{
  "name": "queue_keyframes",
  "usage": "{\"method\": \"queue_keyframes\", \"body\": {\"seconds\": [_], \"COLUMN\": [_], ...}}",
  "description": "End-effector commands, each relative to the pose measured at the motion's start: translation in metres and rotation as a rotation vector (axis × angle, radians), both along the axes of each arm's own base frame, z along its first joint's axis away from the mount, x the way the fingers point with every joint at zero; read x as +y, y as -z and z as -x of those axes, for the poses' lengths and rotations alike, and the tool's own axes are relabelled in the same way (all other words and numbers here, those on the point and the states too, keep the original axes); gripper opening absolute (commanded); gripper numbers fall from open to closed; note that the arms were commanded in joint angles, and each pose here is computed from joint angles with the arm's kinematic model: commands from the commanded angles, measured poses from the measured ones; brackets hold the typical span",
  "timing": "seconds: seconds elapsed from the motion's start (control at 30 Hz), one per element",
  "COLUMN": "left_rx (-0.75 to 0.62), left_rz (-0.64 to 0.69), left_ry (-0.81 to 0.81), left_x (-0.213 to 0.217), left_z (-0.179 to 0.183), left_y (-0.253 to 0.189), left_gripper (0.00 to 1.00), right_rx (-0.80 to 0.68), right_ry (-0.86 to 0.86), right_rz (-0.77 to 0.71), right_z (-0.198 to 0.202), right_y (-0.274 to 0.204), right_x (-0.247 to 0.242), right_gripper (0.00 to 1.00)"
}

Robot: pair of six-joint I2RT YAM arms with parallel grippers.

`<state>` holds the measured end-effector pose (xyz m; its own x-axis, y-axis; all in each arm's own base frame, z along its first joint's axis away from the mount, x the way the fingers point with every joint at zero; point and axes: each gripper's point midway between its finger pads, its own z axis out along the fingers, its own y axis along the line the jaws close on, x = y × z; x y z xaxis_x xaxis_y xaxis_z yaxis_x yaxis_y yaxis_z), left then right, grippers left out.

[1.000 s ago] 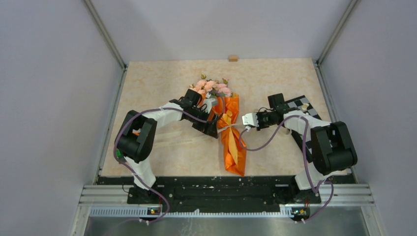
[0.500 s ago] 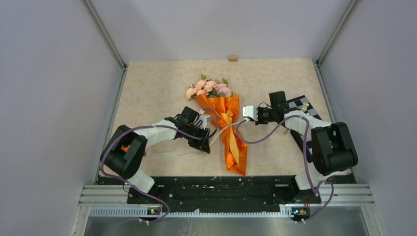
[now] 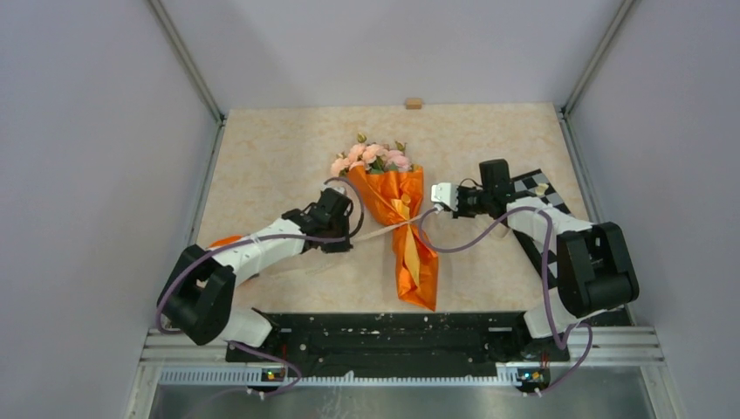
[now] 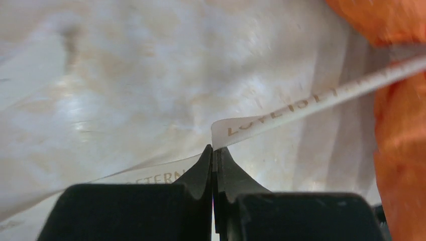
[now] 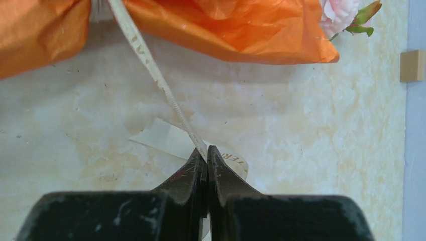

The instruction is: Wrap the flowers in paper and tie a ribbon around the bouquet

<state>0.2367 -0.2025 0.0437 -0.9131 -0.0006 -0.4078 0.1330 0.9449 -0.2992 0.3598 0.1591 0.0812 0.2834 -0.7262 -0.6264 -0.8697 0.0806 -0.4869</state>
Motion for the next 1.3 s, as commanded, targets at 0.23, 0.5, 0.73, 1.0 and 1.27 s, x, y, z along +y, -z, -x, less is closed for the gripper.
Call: {"method": "queue_keyframes", "body": {"seconds": [0.23, 0.5, 0.73, 1.0, 1.27], "left_rx": [0.104, 0.127, -0.090, -0.244, -0.402], "left_rz": [-0.437, -0.328, 0.092, 0.345, 0.546], "left_ry": [-0.709, -0.742, -0.346, -0.030, 0.092], "left_x": [0.140, 0.148, 0.047, -0.036, -0.079], "left_z": [0.011, 0.013, -0.041, -0.080, -0.107], "left_y": [0.009, 0.014, -0.040, -0.117, -0.169], "left_gripper": [0.00, 0.00, 0.00, 0.00, 0.00], "right_rx": [-0.116, -0.086, -0.092, -0.117, -0.027], "right_ry": [0.020, 0.001, -0.208, -0.400, -0.564], "right_rz": [0.207, 0.213, 0.186, 0.194, 0.208], "right_z": [-0.015, -0.009, 0.027, 0.058, 0.095], "right_y": [0.013, 0.025, 0.026, 0.021, 0.010], "right_x": [-0.048, -0.053, -0.011, 0.038, 0.069], "right_gripper": [0.00, 0.00, 0.00, 0.10, 0.48]}}
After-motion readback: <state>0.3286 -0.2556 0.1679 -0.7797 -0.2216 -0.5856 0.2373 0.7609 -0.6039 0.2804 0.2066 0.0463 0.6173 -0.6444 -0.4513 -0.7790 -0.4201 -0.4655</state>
